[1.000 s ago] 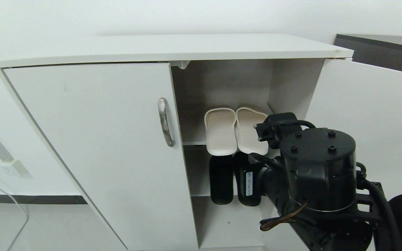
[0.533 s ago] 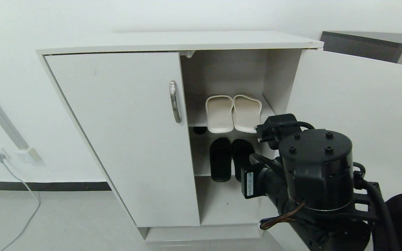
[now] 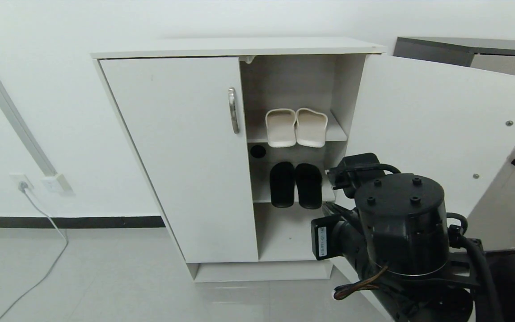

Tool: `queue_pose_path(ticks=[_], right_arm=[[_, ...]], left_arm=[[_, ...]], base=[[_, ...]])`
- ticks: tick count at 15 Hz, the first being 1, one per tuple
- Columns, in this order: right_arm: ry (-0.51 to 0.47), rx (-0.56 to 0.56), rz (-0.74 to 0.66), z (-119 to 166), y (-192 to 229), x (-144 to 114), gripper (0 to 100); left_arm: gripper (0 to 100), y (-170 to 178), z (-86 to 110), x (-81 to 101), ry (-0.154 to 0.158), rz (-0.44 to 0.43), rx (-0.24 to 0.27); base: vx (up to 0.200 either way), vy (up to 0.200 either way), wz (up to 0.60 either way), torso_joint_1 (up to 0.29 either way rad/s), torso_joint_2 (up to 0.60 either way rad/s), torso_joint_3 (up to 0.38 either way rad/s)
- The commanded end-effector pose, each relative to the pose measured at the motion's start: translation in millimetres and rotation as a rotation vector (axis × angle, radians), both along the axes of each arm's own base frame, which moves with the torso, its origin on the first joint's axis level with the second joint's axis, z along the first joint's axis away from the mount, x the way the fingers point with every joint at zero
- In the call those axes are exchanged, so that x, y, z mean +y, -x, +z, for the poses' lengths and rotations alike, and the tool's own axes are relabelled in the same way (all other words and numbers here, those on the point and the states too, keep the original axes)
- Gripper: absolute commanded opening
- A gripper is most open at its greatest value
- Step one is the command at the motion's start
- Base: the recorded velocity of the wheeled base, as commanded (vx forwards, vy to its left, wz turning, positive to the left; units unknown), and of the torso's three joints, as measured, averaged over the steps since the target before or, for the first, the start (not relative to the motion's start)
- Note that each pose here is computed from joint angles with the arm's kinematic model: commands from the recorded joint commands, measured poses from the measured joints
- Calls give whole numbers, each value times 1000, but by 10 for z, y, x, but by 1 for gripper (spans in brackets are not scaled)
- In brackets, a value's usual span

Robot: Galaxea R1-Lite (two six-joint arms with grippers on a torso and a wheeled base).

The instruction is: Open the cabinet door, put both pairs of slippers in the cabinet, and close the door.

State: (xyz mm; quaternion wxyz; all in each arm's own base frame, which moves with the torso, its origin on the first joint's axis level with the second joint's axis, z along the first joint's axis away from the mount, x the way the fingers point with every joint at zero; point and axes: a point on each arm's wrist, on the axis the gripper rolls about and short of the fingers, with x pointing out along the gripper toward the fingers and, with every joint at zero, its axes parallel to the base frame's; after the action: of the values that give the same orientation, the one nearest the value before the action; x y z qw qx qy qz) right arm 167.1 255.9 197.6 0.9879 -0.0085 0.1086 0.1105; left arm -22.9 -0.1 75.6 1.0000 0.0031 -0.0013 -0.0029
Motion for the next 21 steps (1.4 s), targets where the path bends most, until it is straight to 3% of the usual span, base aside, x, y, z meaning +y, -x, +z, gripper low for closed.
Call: queue_pose_path(ticks=[1, 21], right_arm=[[18, 8, -10, -47, -30, -15, 0], [52, 31, -64, -163, -192, -100, 0]], left_arm=[[0, -1, 1, 0, 0, 1, 1], [0, -1, 1, 0, 0, 1, 1]], base=[[0, 0, 0, 0, 0, 0], [0, 0, 0, 0, 0, 0]])
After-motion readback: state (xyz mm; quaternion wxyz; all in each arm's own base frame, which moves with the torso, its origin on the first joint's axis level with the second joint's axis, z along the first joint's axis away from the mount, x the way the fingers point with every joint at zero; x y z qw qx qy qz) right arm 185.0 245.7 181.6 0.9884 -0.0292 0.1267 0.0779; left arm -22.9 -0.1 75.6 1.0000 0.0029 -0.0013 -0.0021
